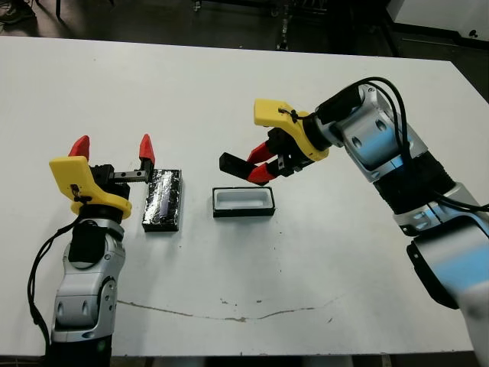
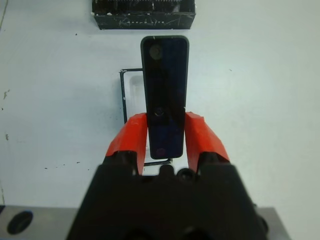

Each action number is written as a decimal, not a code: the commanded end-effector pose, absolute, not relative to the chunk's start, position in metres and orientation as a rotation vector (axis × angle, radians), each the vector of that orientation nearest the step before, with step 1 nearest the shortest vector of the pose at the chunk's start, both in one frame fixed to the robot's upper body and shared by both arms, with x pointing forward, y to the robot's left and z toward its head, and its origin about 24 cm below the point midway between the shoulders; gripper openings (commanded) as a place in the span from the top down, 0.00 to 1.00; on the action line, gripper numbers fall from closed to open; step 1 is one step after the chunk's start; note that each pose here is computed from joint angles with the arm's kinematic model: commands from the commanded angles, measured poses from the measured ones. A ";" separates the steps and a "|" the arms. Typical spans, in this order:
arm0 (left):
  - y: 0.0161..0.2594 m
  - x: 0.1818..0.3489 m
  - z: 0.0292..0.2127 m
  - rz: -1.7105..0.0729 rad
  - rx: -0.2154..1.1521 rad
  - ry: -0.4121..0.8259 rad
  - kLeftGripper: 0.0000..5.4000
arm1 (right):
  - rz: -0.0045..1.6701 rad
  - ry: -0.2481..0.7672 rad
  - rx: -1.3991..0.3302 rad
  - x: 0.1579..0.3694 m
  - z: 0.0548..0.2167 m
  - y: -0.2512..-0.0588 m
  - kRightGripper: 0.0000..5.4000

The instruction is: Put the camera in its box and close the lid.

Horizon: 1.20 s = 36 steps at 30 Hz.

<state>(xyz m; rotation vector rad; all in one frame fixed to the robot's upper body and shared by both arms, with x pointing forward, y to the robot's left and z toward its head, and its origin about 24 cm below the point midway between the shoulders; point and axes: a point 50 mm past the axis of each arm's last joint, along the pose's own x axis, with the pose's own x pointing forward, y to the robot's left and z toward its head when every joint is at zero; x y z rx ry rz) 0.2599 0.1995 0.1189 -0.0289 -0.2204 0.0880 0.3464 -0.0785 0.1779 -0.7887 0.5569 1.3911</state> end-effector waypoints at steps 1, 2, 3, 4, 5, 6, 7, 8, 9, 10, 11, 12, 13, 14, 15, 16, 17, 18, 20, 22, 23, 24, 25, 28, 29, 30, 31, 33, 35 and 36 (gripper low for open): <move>0.200 0.259 0.116 0.098 -0.039 -0.208 0.00 | 1.405 0.552 -0.814 0.343 0.174 -0.077 0.68; 0.200 0.259 0.116 0.099 -0.039 -0.208 0.00 | 1.404 0.556 -0.814 0.343 0.173 -0.077 0.68; 0.200 0.259 0.116 0.101 -0.034 -0.206 0.00 | 1.405 0.559 -0.812 0.343 0.173 -0.077 0.68; 0.200 0.259 0.116 0.101 -0.032 -0.206 0.00 | 1.407 0.558 -0.814 0.343 0.172 -0.077 0.68; 0.200 0.259 0.116 0.102 -0.030 -0.205 0.00 | 1.411 0.554 -0.819 0.342 0.172 -0.077 0.68; 0.200 0.259 0.116 0.102 -0.031 -0.205 0.00 | 1.414 0.550 -0.823 0.342 0.171 -0.076 0.68; 0.200 0.259 0.116 0.103 -0.032 -0.204 0.00 | 1.415 0.549 -0.823 0.342 0.171 -0.076 0.68; 0.200 0.259 0.116 0.102 -0.031 -0.203 0.00 | 1.415 0.551 -0.821 0.342 0.170 -0.076 0.68; 0.201 0.259 0.116 0.102 -0.029 -0.204 0.00 | 1.414 0.553 -0.821 0.342 0.170 -0.076 0.68; 0.201 0.259 0.116 0.101 -0.029 -0.205 0.00 | 1.413 0.556 -0.824 0.342 0.169 -0.076 0.68; 0.201 0.259 0.116 0.101 -0.029 -0.205 0.00 | 1.413 0.557 -0.826 0.342 0.169 -0.076 0.68; 0.201 0.259 0.116 0.102 -0.032 -0.205 0.00 | 1.415 0.558 -0.825 0.341 0.168 -0.076 0.68; 0.201 0.259 0.116 0.102 -0.036 -0.206 0.00 | 1.413 0.565 -0.821 0.341 0.168 -0.076 0.68; 0.201 0.259 0.116 0.102 -0.034 -0.206 0.00 | 1.411 0.571 -0.820 0.341 0.168 -0.076 0.68; 0.200 0.259 0.115 0.103 -0.030 -0.207 0.00 | 1.409 0.576 -0.818 0.341 0.167 -0.076 0.68; 0.200 0.259 0.115 0.103 -0.028 -0.208 0.00 | 1.409 0.578 -0.819 0.341 0.167 -0.076 0.68; 0.200 0.259 0.115 0.101 -0.029 -0.208 0.00 | 1.409 0.574 -0.824 0.341 0.167 -0.076 0.68; 0.200 0.259 0.115 0.100 -0.034 -0.207 0.00 | 1.408 0.573 -0.828 0.341 0.167 -0.076 0.68; 0.200 0.259 0.115 0.097 -0.036 -0.207 0.00 | 1.407 0.575 -0.828 0.341 0.166 -0.077 0.68; 0.200 0.258 0.115 0.098 -0.033 -0.208 0.00 | 1.408 0.579 -0.822 0.342 0.165 -0.077 0.68; 0.200 0.258 0.115 0.098 -0.034 -0.208 0.00 | 1.408 0.582 -0.818 0.342 0.164 -0.077 0.68; 0.200 0.258 0.115 0.098 -0.036 -0.208 0.00 | 1.406 0.589 -0.815 0.342 0.164 -0.078 0.68; 0.200 0.258 0.115 0.097 -0.038 -0.207 0.00 | 1.403 0.593 -0.820 0.342 0.164 -0.078 0.68; 0.200 0.258 0.114 0.100 -0.041 -0.204 0.00 | 1.404 0.598 -0.820 0.342 0.162 -0.078 0.68; 0.200 0.258 0.114 0.102 -0.038 -0.203 0.00 | 1.405 0.602 -0.817 0.342 0.162 -0.078 0.68; 0.200 0.258 0.114 0.103 -0.037 -0.204 0.00 | 1.405 0.605 -0.816 0.342 0.161 -0.078 0.68; 0.200 0.257 0.114 0.103 -0.038 -0.205 0.00 | 1.405 0.607 -0.815 0.342 0.160 -0.079 0.68; 0.200 0.257 0.114 0.106 -0.037 -0.203 0.00 | 1.412 0.609 -0.807 0.343 0.159 -0.079 0.68; 0.200 0.257 0.114 0.108 -0.038 -0.206 0.00 | 1.413 0.611 -0.803 0.343 0.157 -0.080 0.68; 0.200 0.257 0.115 0.107 -0.038 -0.207 0.00 | 1.411 0.611 -0.806 0.343 0.157 -0.080 0.68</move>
